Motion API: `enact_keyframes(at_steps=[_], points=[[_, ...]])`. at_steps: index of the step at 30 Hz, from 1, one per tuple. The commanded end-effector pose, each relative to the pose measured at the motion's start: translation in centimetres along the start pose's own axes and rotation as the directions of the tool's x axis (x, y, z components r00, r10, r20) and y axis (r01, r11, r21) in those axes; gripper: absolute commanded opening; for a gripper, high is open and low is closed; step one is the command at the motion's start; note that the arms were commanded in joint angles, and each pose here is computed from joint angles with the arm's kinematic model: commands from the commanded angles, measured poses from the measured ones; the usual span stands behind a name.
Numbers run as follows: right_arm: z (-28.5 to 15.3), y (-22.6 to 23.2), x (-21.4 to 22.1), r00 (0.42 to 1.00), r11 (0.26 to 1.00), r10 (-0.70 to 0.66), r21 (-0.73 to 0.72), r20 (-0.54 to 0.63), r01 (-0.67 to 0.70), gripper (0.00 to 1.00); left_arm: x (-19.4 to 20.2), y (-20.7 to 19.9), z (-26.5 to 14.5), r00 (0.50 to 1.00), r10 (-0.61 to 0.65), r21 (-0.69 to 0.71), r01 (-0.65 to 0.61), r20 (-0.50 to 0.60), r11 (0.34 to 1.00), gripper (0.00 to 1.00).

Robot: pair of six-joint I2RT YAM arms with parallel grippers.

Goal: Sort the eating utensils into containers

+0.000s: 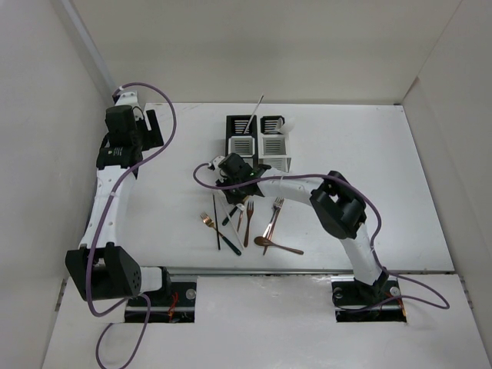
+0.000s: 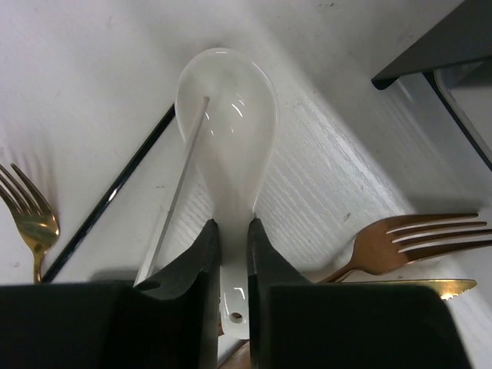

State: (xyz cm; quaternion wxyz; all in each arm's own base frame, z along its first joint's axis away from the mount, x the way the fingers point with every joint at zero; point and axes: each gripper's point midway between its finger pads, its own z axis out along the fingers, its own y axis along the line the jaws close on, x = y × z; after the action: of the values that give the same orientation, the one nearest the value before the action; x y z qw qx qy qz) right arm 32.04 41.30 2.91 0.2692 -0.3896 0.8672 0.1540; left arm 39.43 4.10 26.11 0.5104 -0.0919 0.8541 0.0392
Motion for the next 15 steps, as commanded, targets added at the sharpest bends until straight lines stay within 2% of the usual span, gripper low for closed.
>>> enact_keyframes(at_steps=[1, 3, 7, 9, 15], points=[[0.6, 0.2, 0.5, 1.000, 1.000, 0.003, 0.000, -0.020, -0.003, 0.09, -1.5, 0.2, -0.9, 0.998, -0.010, -0.004, 0.010, 0.062, 1.000, 0.73], [0.1, 0.1, 0.0, 1.000, 1.000, 0.003, 0.008, -0.006, -0.003, 0.00, -1.5, 0.2, -0.9, 0.998, -0.010, -0.004, 0.010, 0.062, 1.000, 0.73], [-2.3, 0.1, -2.6, 0.997, 1.000, -0.019, 0.014, 0.071, 0.018, 0.00, -1.2, 0.2, -0.6, 0.999, -0.009, -0.005, 0.009, 0.053, 1.000, 0.73], [-4.8, -0.1, -5.2, 0.988, 0.999, -0.031, 0.033, 0.149, 0.026, 0.00, -1.2, 0.2, -0.6, 0.999, -0.009, -0.005, 0.009, 0.053, 1.000, 0.73], [-11.2, -2.3, -9.7, 0.953, 0.985, -0.076, 0.170, 0.292, 0.027, 0.00, -1.2, 0.5, -0.1, 0.999, -0.012, -0.014, 0.012, 0.044, 1.000, 0.73]])
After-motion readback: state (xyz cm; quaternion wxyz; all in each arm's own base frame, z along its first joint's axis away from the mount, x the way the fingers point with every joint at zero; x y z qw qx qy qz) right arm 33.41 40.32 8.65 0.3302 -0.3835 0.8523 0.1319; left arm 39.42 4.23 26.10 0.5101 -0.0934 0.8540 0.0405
